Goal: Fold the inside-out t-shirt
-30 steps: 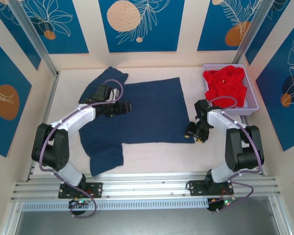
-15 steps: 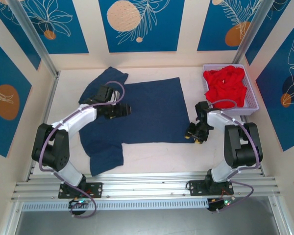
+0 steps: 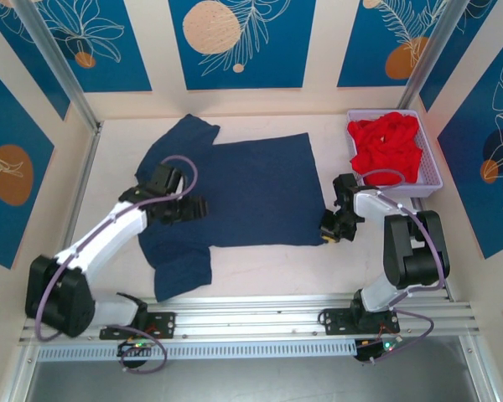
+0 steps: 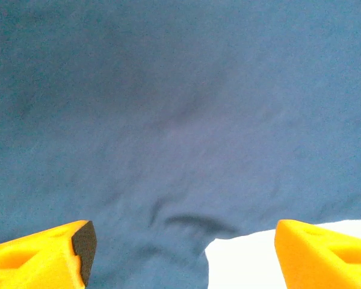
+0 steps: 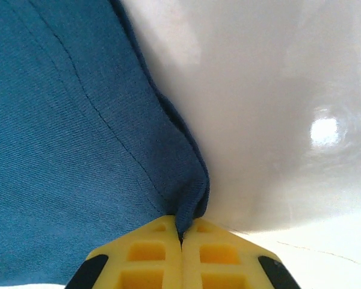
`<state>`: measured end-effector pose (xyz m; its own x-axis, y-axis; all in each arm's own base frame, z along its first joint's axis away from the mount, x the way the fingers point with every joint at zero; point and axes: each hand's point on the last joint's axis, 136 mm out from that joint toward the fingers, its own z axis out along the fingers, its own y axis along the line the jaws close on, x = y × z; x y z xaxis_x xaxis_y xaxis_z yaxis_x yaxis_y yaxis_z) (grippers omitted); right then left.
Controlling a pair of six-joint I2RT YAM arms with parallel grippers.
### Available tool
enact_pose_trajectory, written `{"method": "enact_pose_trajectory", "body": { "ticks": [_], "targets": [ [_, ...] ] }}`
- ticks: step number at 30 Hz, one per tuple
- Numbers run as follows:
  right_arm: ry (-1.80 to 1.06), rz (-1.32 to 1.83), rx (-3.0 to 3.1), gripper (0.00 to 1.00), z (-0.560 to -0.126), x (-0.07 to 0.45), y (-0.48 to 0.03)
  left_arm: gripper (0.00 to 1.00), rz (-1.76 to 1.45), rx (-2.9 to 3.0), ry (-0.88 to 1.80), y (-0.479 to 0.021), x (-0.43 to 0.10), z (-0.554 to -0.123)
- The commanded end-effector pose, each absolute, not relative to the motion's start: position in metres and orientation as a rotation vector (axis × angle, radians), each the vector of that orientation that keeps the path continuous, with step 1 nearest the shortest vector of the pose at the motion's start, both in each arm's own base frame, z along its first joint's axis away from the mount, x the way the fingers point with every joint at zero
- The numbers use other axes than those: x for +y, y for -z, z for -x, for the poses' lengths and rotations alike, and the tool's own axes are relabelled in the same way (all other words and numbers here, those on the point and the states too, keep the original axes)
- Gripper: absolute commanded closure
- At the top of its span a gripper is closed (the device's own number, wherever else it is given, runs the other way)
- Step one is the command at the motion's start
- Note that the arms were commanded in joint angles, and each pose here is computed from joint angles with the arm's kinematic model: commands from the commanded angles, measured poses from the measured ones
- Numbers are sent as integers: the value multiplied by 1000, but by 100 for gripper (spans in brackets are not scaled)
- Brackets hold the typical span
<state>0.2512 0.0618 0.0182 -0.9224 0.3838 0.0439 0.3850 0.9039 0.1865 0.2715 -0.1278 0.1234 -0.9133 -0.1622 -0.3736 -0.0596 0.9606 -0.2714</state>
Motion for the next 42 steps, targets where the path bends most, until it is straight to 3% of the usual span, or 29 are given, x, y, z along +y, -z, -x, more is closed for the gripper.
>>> {"method": "enact_pose_trajectory", "body": {
  "ticks": [1,8,14,28,42],
  "targets": [
    [363,558,-3084,97,-251,70,-27,24,374,2850,134,-97,-87,-207],
    [441,513,-3102,98,-252,79,-30,35,715,2914,16,-79,-56,-131],
    [495,486,-3118,99,-255,83,-38,42,872,3004,-66,-51,-45,-93],
    [512,494,-3130,100,-256,80,-41,50,845,3105,38,-5,-64,-91],
    [511,487,-3138,100,-256,80,-43,77,799,3080,55,-13,-65,-98]
  ]
}}
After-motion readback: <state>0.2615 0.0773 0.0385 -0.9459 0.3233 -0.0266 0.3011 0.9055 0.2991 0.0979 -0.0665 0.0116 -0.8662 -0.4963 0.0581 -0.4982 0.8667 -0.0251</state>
